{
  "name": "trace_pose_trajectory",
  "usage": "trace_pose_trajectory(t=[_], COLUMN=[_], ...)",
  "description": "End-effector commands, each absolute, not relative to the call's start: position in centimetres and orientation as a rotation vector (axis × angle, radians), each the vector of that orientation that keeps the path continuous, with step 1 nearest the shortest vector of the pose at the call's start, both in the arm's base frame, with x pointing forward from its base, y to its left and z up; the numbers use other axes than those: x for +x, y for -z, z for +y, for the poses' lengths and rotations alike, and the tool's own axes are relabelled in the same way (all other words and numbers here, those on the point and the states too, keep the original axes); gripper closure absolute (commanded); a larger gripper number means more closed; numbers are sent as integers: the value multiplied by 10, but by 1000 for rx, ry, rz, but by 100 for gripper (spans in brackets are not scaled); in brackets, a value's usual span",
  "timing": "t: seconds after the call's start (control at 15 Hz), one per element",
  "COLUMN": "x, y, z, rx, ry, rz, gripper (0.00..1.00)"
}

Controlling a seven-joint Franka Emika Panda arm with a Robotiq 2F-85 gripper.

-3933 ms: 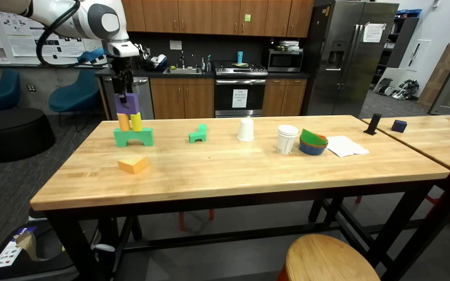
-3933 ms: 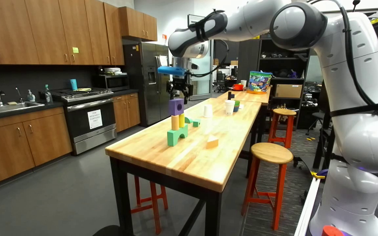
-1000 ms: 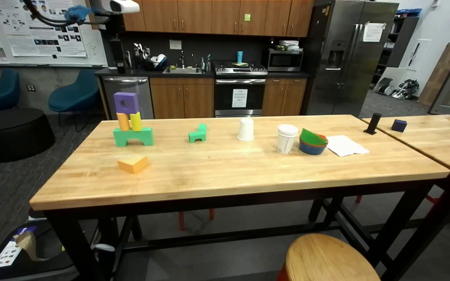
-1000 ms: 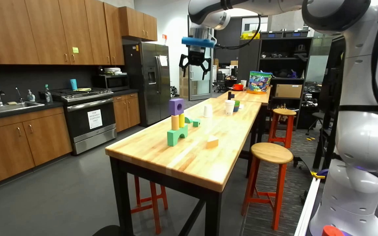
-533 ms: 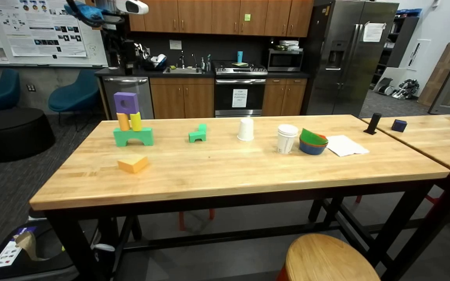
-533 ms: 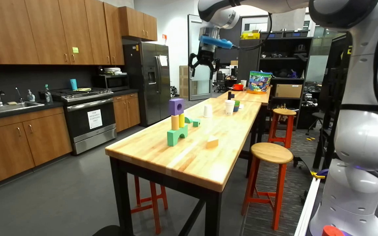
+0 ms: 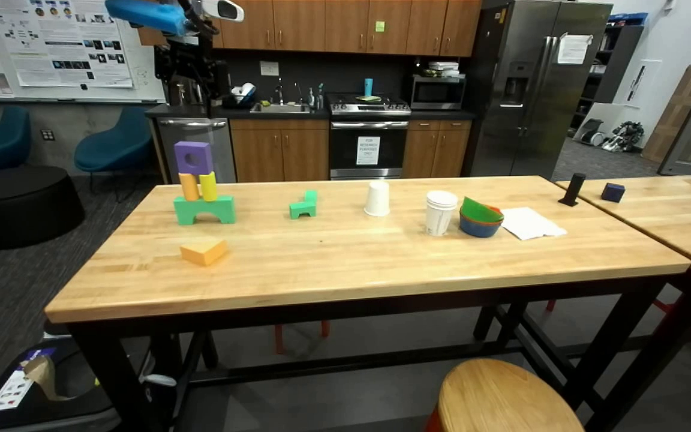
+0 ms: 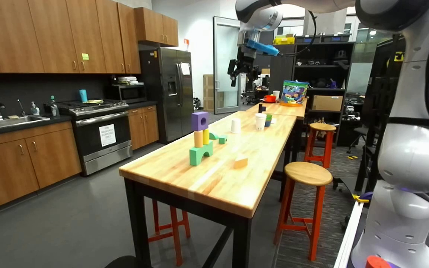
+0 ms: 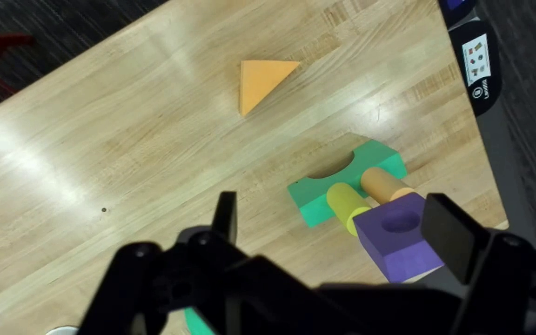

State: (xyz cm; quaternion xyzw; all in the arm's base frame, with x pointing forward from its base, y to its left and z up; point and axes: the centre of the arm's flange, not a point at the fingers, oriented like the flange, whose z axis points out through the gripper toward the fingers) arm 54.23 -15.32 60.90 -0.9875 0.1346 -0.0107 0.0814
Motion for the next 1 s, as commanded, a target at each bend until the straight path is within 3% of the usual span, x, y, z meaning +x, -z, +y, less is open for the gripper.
trace_pose_trajectory(t=[0.0, 0.47, 0.93], x=[542, 541, 538], y=[-609, -608, -609], z=[-153, -152, -158], rx=[-2952, -2972, -3058], ry=[33, 52, 2], rz=[394, 341, -288], gripper=[0, 0, 0])
